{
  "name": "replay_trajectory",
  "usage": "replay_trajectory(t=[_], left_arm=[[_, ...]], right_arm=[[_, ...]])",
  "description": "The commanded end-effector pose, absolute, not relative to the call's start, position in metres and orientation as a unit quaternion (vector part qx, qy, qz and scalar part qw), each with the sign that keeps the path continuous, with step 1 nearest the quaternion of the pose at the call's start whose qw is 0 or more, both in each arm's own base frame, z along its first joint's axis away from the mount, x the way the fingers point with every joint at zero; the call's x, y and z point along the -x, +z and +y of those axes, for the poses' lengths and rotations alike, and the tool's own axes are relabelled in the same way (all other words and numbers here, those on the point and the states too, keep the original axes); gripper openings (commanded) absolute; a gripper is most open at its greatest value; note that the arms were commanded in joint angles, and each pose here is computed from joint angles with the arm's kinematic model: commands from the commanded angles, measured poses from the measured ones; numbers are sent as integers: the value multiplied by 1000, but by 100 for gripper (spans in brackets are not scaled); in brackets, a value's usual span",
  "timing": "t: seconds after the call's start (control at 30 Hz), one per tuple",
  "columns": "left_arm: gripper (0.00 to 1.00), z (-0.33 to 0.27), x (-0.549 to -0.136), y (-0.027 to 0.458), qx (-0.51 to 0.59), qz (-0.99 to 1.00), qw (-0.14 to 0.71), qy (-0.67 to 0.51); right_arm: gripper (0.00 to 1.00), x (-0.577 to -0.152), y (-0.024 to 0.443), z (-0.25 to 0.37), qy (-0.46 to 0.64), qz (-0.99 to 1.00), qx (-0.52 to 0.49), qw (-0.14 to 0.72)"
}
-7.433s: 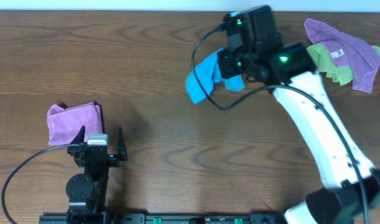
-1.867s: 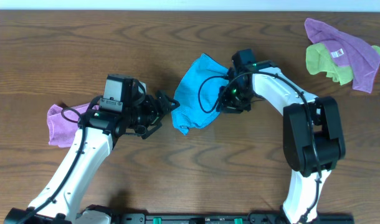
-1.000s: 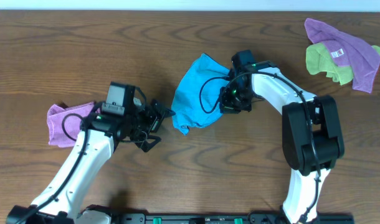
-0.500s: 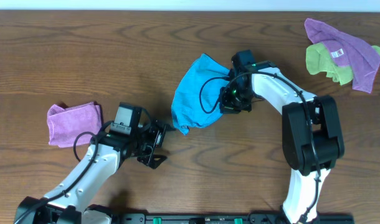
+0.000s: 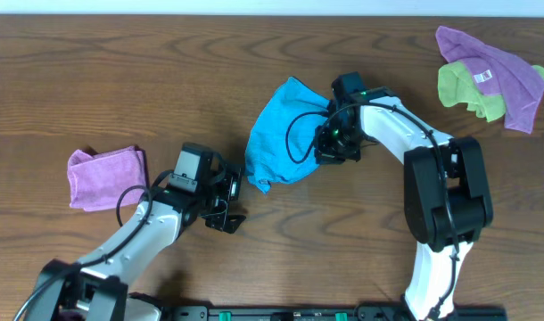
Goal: Fold the cloth
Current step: 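Grasp the blue cloth's left edge with the left gripper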
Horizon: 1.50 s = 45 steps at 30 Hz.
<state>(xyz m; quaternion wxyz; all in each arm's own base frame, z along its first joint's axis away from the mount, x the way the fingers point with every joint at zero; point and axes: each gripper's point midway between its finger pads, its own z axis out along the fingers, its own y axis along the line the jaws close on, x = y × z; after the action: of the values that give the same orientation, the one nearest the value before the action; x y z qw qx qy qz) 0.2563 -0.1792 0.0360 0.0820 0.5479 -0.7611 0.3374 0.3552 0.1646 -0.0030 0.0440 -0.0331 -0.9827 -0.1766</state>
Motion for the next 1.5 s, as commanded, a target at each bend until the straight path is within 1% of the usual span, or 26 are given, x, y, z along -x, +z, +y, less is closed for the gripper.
replay_trajectory(t=[0.0, 0.23, 0.27, 0.43, 0.53, 0.7, 0.87, 0.9, 1.0, 1.1, 1.23, 1.27, 1.47], left_arm=[[99, -178, -258, 22, -572, -750, 90, 319], [100, -188, -284, 20, -582, -726, 79, 359], [94, -189, -286, 20, -584, -723, 79, 361], [89, -190, -285, 14, -587, -724, 79, 354], [81, -192, -282, 10, -585, -730, 73, 345], [77, -195, -279, 0, -583, -743, 50, 323], [65, -193, -279, -5, -585, -747, 43, 314], [61, -190, -279, -7, -585, -749, 37, 309], [53, -186, -281, -8, -585, -752, 26, 304], [38, -184, -283, -9, -583, -755, 16, 301], [11, -181, -285, -10, -575, -762, 3, 297], [6, -180, -285, -10, -574, -763, 0, 296], [6, -184, -290, -6, -557, -770, -8, 311]], right_arm=[[1, -350, -12, 162, -164, -984, 31, 55], [1, -350, -12, 162, -164, -984, 31, 56], [1, -350, -12, 162, -164, -984, 31, 56], [1, -350, -12, 162, -164, -984, 31, 56], [1, -350, -12, 162, -164, -984, 31, 56], [1, -350, -12, 162, -164, -984, 31, 56], [1, -348, -12, 162, -163, -984, 31, 59], [1, -347, -12, 162, -162, -984, 32, 61], [1, -346, -12, 161, -162, -984, 32, 63], [1, -346, -12, 161, -162, -984, 32, 63], [1, -345, -12, 161, -161, -984, 32, 64], [1, -345, -12, 161, -161, -984, 32, 66], [1, -342, -12, 160, -159, -984, 28, 70]])
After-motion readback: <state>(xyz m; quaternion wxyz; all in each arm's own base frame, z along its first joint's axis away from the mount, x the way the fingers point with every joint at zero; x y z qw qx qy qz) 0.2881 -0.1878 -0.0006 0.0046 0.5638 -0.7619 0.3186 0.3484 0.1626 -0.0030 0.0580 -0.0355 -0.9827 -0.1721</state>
